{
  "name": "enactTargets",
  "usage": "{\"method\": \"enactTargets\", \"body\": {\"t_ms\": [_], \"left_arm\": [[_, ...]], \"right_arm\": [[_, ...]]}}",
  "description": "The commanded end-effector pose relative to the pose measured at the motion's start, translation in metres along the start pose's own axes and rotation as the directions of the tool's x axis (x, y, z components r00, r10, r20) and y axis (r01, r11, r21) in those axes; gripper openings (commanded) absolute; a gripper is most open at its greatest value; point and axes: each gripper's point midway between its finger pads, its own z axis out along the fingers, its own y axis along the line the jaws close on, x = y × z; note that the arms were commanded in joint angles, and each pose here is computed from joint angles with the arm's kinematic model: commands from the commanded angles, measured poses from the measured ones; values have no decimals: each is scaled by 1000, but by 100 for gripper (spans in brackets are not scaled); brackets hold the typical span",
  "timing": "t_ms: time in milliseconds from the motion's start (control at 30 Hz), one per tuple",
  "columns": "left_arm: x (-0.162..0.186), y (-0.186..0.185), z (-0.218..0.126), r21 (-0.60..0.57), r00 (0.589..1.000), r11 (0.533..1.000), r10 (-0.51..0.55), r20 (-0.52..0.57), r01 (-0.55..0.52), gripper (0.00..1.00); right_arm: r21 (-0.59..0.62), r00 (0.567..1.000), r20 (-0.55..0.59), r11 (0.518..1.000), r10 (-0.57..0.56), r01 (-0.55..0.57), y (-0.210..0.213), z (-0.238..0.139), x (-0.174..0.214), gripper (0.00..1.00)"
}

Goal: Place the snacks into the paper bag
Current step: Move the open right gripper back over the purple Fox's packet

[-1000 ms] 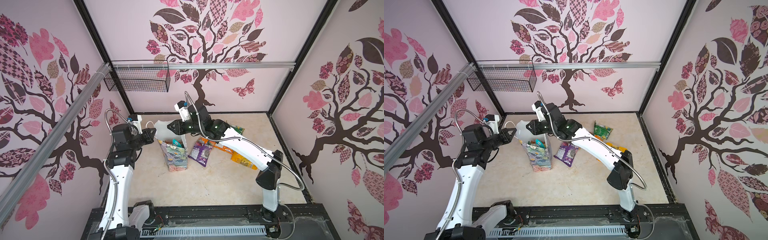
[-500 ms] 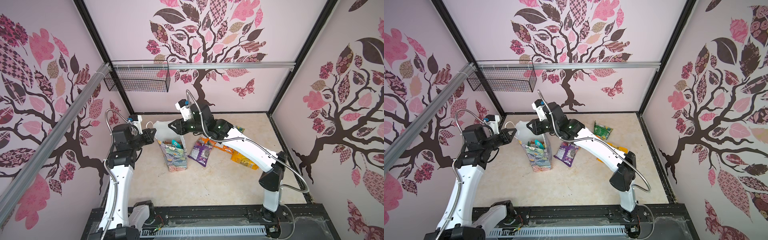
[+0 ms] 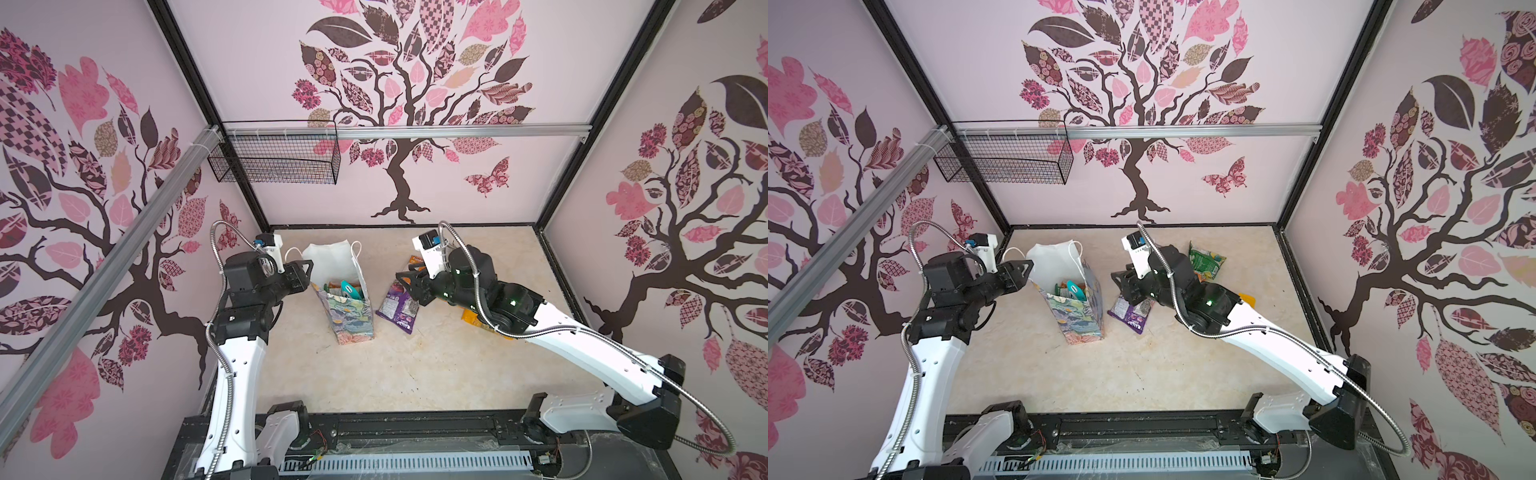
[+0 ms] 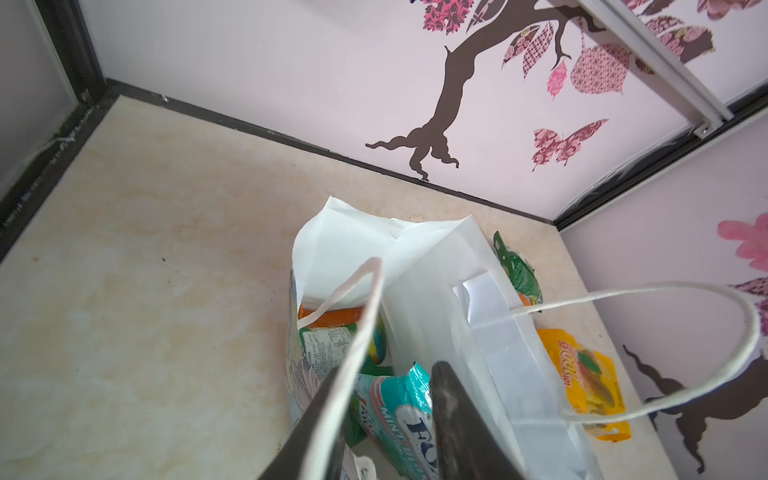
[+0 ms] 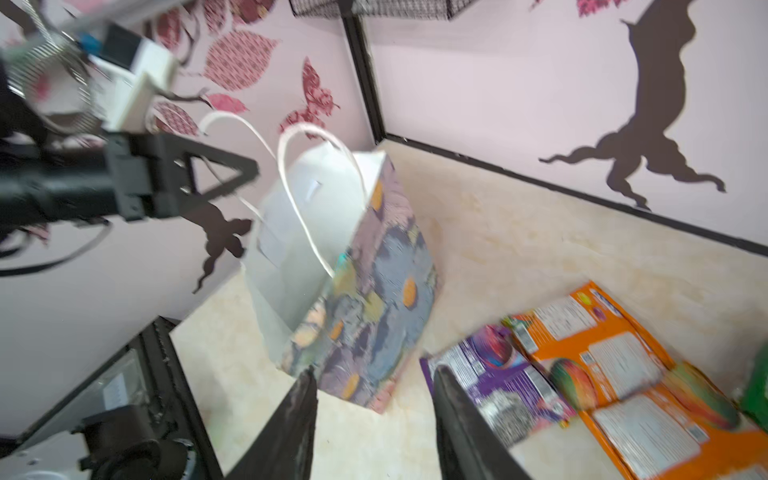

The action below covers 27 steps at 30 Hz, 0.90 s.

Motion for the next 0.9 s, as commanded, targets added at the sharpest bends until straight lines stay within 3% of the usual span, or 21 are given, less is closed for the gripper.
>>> {"method": "enactTargets", "body": {"t_ms": [0, 233, 633, 867], "left_arm": [[2, 3, -3, -27, 1000, 999, 19, 7, -18, 46], [1, 8, -7, -64, 1000, 998, 20, 18, -19, 61], [17, 14, -9, -95, 1000, 995, 14, -4, -14, 62], [16, 13, -10, -90, 1000, 996, 14, 17, -13, 62]], "right_arm": [[107, 997, -69, 993, -41, 48, -28, 7, 39, 48], [172, 987, -157, 984, -28, 55, -55, 13, 112, 55], [146, 948, -311, 989, 61, -16, -59, 36, 190, 58], [173, 939, -337, 985, 61, -2, -67, 36, 205, 60]]}}
